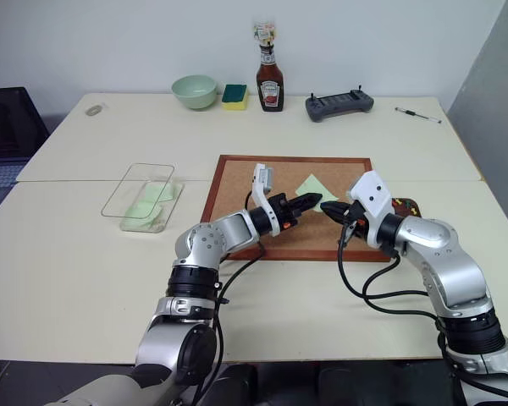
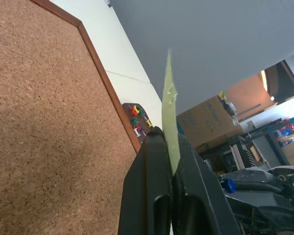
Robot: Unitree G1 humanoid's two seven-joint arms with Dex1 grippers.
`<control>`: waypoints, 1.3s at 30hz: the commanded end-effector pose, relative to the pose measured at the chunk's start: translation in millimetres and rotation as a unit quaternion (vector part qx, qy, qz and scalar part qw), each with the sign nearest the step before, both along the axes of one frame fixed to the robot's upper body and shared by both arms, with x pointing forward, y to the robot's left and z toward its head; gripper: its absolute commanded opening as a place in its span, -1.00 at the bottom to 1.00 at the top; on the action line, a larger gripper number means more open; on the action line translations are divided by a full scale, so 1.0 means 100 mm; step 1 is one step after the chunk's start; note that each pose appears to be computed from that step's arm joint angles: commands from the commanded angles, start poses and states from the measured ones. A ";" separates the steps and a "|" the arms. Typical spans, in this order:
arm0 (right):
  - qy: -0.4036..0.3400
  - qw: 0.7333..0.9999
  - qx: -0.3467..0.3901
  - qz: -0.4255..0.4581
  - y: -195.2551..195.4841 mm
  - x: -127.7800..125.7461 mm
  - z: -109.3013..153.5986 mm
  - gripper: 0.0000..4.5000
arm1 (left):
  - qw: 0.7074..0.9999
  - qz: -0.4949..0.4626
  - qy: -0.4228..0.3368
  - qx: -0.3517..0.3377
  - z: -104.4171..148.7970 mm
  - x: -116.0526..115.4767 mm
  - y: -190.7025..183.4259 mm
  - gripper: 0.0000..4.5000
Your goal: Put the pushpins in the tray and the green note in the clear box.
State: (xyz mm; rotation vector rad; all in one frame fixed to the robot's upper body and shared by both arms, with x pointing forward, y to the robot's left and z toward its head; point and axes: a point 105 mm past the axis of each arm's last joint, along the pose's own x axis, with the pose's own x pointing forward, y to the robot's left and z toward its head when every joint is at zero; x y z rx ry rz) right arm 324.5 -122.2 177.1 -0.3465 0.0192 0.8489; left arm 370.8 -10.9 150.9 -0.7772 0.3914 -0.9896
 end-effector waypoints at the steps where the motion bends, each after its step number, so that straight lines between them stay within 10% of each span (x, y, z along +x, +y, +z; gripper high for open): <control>1: -0.043 0.999 0.015 -0.006 0.01 0.01 0.19 -1.00 | 1.000 0.000 -0.012 -0.018 0.12 -0.01 -0.03 -0.97; 30: -0.030 0.990 0.124 -0.066 -0.01 0.07 0.37 -1.00 | 0.998 0.025 -0.053 0.004 0.12 0.04 0.00 -0.97; 39: -0.038 0.984 0.024 -0.173 -0.59 0.20 0.21 -1.00 | 0.991 0.090 -0.088 0.048 0.18 0.15 0.31 -0.97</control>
